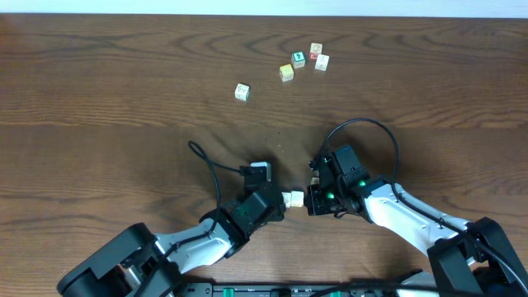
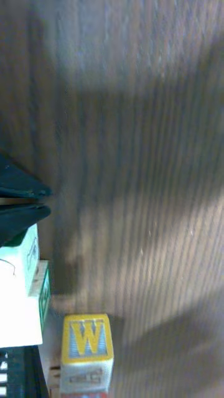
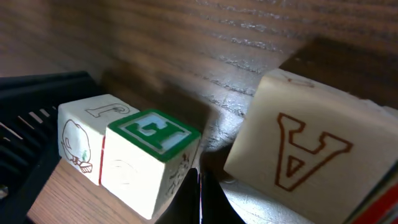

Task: Lift 5 blocks

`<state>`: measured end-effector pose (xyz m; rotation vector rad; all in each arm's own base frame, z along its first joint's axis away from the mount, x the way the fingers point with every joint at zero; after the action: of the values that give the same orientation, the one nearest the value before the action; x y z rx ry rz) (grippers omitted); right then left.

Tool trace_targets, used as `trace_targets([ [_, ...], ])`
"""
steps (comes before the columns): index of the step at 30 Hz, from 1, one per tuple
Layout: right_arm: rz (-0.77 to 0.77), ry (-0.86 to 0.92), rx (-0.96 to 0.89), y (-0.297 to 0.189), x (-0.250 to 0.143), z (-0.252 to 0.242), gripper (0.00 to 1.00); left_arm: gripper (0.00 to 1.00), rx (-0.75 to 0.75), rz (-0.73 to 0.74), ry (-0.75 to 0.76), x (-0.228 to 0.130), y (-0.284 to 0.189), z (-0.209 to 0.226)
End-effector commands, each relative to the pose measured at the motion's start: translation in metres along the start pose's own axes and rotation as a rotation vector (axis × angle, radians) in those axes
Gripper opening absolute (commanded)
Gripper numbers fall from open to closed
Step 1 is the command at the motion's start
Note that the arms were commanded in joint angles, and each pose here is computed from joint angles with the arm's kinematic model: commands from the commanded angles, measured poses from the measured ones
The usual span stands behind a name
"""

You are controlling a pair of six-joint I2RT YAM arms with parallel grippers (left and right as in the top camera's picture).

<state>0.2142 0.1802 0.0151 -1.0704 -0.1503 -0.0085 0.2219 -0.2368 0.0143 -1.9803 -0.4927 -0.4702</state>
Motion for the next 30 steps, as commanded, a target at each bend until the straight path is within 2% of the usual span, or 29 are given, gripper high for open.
trace_targets([
  [1, 0.0, -0.023, 0.013, 0.0, 0.003, 0.005, 0.01, 0.07, 0.005, 0.047, 0.014, -0.01, 0.003, 0.005],
  [16, -0.04, -0.042, 0.034, -0.005, 0.018, 0.015, 0.01, 0.07, -0.023, 0.049, 0.009, -0.009, 0.004, 0.0],
  [30, -0.052, -0.046, 0.017, -0.005, 0.021, 0.013, 0.02, 0.07, 0.012, 0.019, -0.043, 0.007, 0.006, 0.016],
])
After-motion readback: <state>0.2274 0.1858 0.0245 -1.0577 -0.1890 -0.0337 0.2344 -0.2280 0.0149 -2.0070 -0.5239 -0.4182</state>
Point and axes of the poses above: each gripper's point midway between its finger pads, its own y axis out along the fingers, its own z axis along the line the jaws close on, x = y × z, the point moved 2 cm from there along -y, back along the fingers, and after that the axes turned 3 degrees about y, right-handed, at the moved point
